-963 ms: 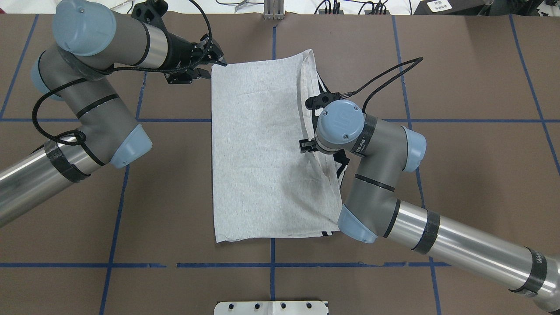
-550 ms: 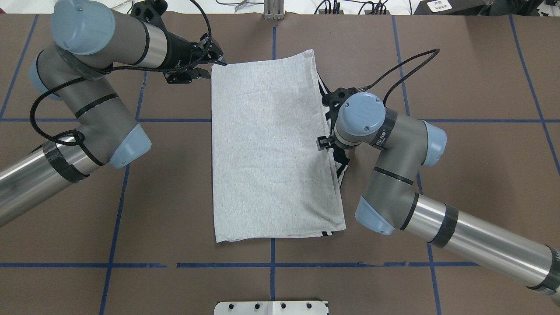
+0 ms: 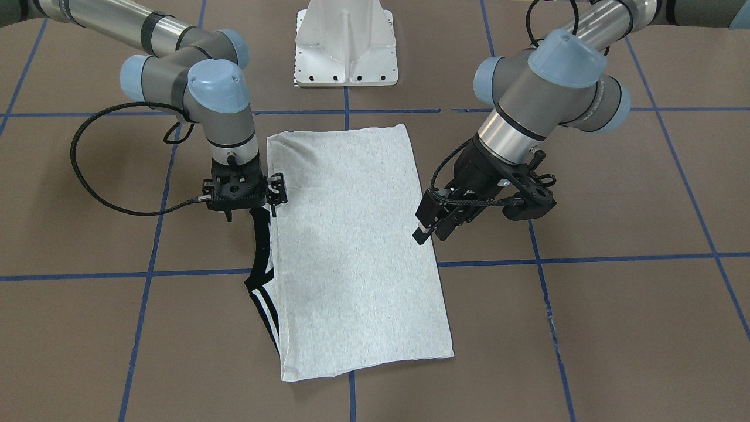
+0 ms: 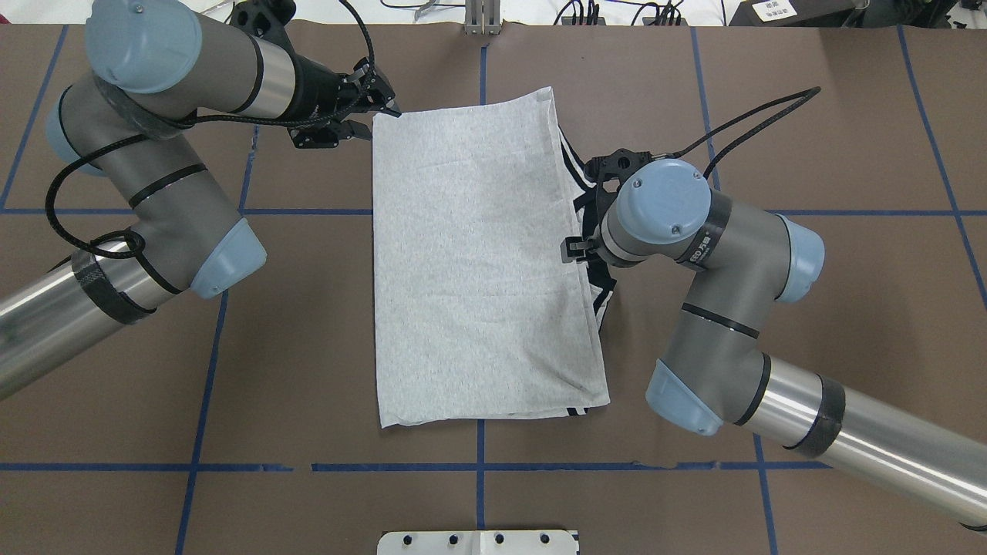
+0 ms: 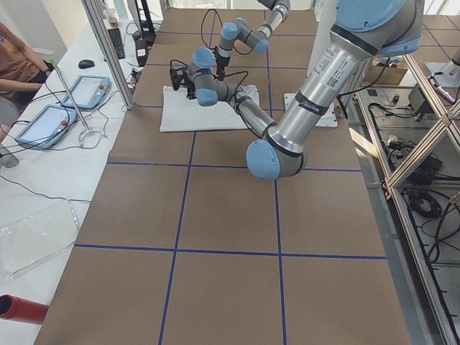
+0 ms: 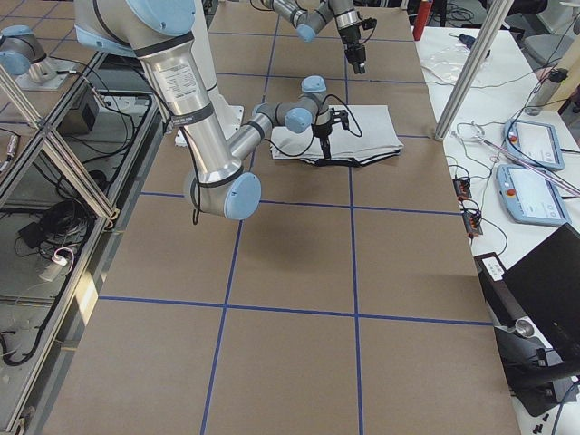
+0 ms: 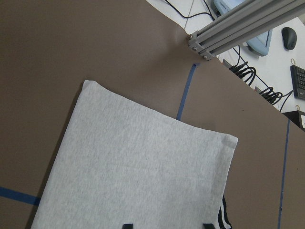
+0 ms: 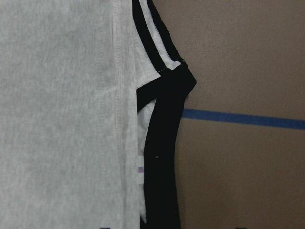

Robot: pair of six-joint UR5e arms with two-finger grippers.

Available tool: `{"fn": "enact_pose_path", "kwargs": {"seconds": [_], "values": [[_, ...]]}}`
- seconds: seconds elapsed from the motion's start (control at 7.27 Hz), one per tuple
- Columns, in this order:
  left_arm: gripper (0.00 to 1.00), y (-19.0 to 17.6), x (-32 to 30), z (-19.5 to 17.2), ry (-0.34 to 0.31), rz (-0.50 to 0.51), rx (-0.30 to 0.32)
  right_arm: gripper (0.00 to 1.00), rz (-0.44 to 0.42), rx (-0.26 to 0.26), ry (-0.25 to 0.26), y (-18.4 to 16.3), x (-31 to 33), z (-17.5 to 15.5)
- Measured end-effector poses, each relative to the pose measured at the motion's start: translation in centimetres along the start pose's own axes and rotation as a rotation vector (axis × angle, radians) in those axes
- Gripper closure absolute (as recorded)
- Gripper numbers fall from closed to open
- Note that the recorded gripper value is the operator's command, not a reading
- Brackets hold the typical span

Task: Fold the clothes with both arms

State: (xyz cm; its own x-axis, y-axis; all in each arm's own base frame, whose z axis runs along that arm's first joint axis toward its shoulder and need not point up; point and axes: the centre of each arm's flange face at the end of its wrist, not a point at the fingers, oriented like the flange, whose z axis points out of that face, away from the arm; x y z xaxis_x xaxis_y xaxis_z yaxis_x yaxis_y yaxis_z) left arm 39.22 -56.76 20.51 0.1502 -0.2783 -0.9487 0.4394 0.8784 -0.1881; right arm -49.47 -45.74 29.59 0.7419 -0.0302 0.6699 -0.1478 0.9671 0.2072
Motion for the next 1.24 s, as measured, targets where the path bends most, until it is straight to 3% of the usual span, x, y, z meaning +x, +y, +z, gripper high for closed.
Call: {"fn": "enact_pose_path", "kwargs": {"seconds": [0.41,0.83,1.24], "values": [[0.42,0.0,0.0,-0.1,0.001,0.001,0.0,0.09,0.374,0.042,-0.063,8.4,-5.1,-1.8],[0.42,0.0,-0.5,-0.1,-0.004,0.001,0.001,0.09,0.614,0.007,-0.076,15.1,-3.0,-2.8],[0.42,0.1,-0.5,-0.3,-0.001,0.002,0.0,0.09,0.743,-0.019,-0.062,17.1,-3.3,-1.9]]}}
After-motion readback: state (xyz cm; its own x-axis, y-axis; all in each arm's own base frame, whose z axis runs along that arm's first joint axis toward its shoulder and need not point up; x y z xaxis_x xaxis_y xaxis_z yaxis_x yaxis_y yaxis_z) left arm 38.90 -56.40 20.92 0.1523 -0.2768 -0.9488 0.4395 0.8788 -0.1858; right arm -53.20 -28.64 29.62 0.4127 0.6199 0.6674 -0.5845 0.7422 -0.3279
